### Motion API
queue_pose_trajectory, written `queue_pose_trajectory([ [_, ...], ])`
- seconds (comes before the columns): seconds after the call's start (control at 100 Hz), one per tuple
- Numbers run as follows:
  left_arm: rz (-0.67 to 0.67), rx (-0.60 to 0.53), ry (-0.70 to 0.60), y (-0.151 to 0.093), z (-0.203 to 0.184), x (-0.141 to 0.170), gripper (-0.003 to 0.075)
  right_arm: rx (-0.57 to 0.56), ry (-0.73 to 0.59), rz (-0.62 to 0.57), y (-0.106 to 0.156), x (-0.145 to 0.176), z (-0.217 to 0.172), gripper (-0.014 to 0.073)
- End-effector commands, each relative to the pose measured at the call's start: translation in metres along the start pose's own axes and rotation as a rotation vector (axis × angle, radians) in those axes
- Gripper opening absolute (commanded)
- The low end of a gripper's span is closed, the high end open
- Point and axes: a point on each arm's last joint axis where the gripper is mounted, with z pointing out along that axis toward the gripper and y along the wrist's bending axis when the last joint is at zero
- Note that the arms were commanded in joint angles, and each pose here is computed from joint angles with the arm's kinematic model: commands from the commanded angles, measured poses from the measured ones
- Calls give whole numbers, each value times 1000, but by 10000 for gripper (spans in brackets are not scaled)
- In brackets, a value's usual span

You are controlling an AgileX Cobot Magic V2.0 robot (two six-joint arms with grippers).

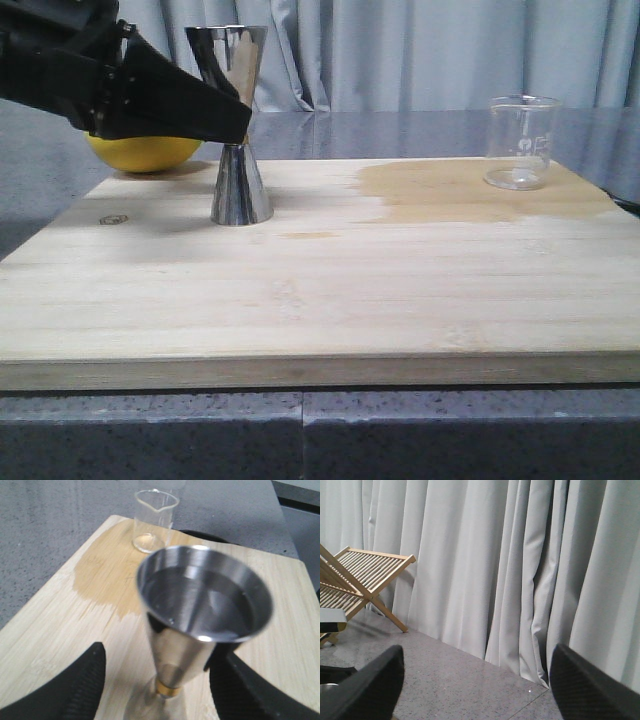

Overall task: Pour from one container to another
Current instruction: 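Open the left gripper and raise it away from the jigger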

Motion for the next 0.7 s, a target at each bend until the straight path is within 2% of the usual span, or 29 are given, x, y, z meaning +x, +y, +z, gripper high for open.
queue_pose_trajectory([
  [0.0,27,19,-77,-9,-9,-23,424,5,-99,-19,-2,-18,1,544],
  [0.69,22,43,-49,-15,-14,-26,424,6,-96,-19,-2,-18,1,544],
])
